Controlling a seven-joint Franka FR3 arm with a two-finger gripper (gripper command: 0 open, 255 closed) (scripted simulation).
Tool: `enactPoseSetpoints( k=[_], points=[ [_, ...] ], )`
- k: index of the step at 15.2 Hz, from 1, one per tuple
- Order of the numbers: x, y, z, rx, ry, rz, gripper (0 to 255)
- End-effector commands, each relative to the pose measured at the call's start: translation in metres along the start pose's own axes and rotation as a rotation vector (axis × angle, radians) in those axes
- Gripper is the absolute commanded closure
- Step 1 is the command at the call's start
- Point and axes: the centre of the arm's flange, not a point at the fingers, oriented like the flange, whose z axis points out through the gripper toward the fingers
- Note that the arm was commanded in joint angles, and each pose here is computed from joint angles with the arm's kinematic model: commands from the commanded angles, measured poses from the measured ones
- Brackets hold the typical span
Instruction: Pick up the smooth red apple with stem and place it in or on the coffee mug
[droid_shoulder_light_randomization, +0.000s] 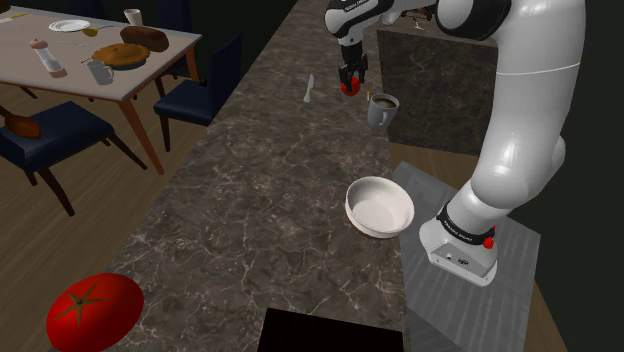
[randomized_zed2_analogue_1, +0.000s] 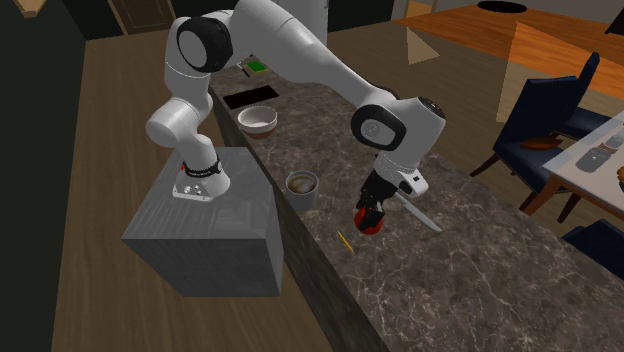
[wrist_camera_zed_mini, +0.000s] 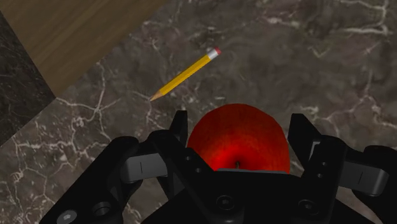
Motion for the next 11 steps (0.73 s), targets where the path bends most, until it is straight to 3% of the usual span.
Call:
enactPoseSetpoints(
  k=[1,11],
  points=[
    [0.000,0.000,0.001,0.000,-0.001,0.000,255],
    [-0.015,0.008,-0.049,0.000,-0.001,0.000,255]
  ],
)
